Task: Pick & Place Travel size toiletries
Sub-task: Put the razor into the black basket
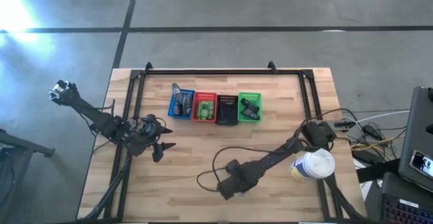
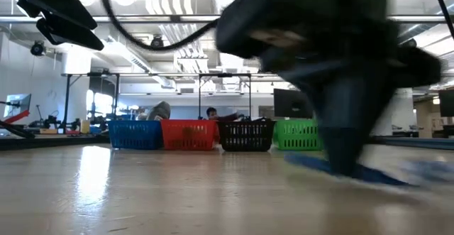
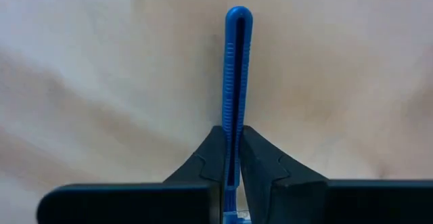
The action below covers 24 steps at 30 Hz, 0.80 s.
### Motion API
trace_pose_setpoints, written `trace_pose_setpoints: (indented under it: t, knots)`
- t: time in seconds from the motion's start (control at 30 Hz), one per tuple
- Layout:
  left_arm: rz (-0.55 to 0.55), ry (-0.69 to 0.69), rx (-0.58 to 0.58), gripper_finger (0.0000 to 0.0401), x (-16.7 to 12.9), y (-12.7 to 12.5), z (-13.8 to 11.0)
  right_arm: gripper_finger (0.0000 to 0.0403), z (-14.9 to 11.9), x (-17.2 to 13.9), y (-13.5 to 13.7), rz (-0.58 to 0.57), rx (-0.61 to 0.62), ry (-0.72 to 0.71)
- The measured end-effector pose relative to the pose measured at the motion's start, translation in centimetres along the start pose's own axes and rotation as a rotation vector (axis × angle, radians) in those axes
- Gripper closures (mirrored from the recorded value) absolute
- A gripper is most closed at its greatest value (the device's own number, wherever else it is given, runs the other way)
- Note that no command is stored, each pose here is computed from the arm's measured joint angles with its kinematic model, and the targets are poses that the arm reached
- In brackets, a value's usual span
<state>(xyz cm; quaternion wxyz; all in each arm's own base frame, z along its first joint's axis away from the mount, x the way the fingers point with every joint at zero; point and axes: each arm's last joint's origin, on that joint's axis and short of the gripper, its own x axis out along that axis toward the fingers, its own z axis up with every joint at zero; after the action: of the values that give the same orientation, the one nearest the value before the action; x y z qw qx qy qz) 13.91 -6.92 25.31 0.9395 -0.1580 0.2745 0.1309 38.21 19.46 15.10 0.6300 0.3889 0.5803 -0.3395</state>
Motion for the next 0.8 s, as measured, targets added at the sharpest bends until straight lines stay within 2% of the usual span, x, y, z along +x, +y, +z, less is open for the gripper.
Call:
trace_pose_setpoints:
  t: [0.1, 0.2, 0.4, 0.53, 0.6, 0.73, 0.8]
  knots:
    - [0.0, 0.0, 0.005, 0.0114, 0.0, 0.0, 0.0, 0.0383, 2.7, -3.4, -0.4, 0.072, 0.079, -0.12]
    - [0.001, 0.001, 0.005, 0.0114, 0.0, 0.0, 0.0, 0.0383, 6.5, -7.0, -1.6, 0.147, 0.127, -0.203]
    - [0.003, 0.002, 0.007, 0.0114, 0.0, 0.0, 0.0, 0.0383, 16.4, -9.6, -5.8, 0.153, 0.183, -0.326]
    - [0.003, 0.003, 0.007, 0.0114, 0.0, 0.0, 0.0, 0.0383, 22.5, -9.5, -8.9, 0.15, 0.215, -0.335]
    - [0.003, 0.003, 0.007, 0.0114, 0.0, 0.0, 0.0, 0.0383, 24.4, -8.8, -9.9, 0.148, 0.235, -0.32]
    - [0.003, 0.003, 0.006, 0.0114, 0.0, 0.1, 0.0, 0.0382, 26.6, -7.8, -11.0, 0.165, 0.234, -0.268]
    - [0.002, 0.001, 0.005, 0.0114, -0.1, 0.1, 0.0, 0.0377, 26.9, -6.6, -11.1, 0.132, 0.228, -0.244]
